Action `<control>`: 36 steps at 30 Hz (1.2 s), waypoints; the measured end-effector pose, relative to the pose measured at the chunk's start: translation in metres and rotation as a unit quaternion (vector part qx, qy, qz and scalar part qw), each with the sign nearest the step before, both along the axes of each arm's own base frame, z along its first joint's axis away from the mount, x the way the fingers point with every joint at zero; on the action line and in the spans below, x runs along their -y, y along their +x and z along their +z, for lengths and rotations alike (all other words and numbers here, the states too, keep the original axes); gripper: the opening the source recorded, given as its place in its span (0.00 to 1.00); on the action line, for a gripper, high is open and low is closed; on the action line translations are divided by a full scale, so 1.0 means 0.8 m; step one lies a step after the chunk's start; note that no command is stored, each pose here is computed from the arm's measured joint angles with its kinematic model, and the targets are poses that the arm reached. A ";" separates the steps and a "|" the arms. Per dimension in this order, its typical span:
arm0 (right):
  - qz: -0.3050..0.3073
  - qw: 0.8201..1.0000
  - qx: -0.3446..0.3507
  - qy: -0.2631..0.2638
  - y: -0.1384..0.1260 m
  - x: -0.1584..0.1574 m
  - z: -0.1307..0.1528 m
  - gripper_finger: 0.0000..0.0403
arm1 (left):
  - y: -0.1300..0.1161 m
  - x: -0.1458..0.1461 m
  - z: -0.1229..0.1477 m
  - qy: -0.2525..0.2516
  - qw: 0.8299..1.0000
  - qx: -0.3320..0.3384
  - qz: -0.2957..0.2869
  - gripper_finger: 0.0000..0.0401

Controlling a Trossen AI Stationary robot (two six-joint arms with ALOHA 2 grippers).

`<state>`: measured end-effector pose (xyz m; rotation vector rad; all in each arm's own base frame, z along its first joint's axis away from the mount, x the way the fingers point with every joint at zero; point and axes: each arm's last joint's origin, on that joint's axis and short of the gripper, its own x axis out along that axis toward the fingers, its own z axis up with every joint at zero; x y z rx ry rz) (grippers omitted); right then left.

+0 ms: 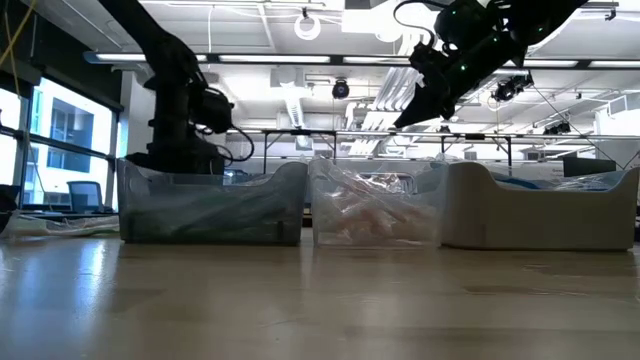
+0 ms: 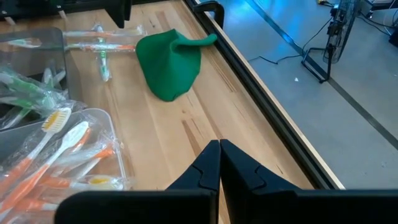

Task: Pick & Place Toothbrushes
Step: Put the orange toothbrush into the transparent bin

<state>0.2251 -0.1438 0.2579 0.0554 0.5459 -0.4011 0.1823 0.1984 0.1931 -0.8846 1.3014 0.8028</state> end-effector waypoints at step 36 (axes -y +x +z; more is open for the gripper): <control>-0.004 1.000 0.003 0.007 0.000 0.000 0.000 0.01 | -0.005 0.008 -0.017 -0.030 0.999 0.016 -0.015 0.40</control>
